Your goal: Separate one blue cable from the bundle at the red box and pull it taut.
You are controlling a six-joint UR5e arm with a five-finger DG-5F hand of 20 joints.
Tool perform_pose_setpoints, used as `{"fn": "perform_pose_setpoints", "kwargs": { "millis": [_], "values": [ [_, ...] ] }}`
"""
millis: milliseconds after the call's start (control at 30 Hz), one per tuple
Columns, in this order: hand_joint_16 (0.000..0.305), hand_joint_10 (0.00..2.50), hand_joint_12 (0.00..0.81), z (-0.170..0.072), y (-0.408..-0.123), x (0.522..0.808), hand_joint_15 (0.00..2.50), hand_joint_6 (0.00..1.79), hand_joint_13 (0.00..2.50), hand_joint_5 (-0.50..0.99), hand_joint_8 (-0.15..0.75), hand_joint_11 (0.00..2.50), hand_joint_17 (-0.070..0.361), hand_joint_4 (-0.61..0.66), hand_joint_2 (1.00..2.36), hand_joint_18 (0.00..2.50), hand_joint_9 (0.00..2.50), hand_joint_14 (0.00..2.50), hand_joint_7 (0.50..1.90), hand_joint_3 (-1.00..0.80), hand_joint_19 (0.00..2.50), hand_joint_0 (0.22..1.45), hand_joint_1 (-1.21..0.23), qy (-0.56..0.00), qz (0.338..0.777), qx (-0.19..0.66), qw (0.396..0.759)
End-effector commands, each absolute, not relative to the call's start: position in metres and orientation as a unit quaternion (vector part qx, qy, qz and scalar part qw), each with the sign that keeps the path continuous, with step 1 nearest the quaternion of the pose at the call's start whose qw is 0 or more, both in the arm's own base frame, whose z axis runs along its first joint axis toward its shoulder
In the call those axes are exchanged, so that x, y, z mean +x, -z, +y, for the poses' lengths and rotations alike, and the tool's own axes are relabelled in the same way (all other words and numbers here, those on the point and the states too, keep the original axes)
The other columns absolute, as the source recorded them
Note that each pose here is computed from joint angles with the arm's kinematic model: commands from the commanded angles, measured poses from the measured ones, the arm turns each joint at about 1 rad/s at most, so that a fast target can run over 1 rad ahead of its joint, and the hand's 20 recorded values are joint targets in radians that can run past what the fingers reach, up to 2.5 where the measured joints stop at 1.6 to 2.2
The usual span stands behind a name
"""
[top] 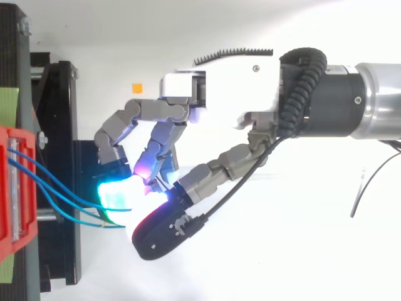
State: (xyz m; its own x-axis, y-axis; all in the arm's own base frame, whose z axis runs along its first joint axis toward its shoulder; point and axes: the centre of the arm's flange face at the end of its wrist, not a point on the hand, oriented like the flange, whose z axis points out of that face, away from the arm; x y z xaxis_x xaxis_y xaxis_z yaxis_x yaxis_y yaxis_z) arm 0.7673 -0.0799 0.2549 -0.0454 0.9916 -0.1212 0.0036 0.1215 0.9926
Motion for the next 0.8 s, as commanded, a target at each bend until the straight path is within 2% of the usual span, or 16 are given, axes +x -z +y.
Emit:
{"fn": "perform_pose_setpoints", "kwargs": {
  "millis": [0, 200, 500, 767],
  "values": [
    [0.054, 0.01, 0.406, -0.080, -0.254, 0.767, 0.76, 0.88, 0.98, -0.12, 0.374, 1.15, 0.120, 0.09, 1.01, 0.95, 1.09, 0.02, 1.23, -0.14, 0.90, 0.58, -0.65, -0.478, 0.543, 0.459, 0.516],
    [0.051, 0.01, 0.392, -0.080, -0.249, 0.766, 0.77, 0.88, 0.97, -0.13, 0.359, 1.15, 0.114, 0.16, 1.01, 0.93, 1.10, 0.02, 1.33, -0.18, 0.91, 0.58, -0.62, -0.478, 0.540, 0.460, 0.518],
    [0.052, 0.01, 0.399, -0.076, -0.244, 0.765, 0.77, 0.89, 0.97, -0.13, 0.368, 1.14, 0.118, 0.16, 1.01, 0.93, 1.10, 0.02, 1.28, -0.20, 0.90, 0.58, -0.59, -0.482, 0.533, 0.460, 0.522],
    [0.048, 0.01, 0.382, -0.076, -0.243, 0.765, 0.78, 0.89, 0.95, -0.13, 0.345, 1.15, 0.108, 0.17, 1.01, 0.89, 1.08, 0.02, 1.30, -0.27, 0.93, 0.58, -0.57, -0.482, 0.534, 0.460, 0.520]
  ]
}}
